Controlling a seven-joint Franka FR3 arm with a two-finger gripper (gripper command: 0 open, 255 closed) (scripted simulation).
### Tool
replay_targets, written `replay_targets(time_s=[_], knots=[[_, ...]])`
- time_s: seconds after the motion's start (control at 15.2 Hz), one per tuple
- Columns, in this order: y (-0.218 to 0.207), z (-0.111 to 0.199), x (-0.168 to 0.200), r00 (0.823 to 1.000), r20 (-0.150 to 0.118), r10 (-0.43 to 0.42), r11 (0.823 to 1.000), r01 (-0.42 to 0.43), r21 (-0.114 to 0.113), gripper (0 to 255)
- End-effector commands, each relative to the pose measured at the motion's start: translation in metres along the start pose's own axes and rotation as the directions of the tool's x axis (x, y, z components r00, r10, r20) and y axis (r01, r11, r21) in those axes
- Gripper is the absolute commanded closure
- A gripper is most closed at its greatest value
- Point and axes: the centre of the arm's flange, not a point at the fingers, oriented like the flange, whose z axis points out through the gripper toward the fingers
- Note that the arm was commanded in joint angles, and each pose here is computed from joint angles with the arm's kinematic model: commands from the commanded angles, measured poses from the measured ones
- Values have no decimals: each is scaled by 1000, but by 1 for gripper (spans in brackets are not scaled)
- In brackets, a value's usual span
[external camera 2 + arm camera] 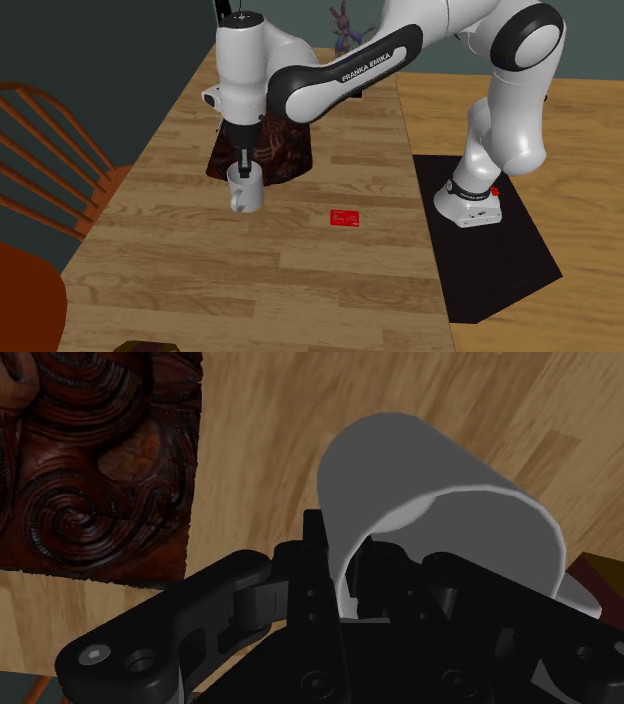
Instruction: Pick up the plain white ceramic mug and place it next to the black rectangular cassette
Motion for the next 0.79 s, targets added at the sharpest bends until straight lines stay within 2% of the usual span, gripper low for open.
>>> replay_targets(time_s=[0.0,0.46,0.73], knots=[[0,-11,1,1000,0,0,1000,0,0,255],[0,-43,7,1000,0,0,1000,0,0,255],[40,-50,-26,1000,0,0,1000,0,0,255]])
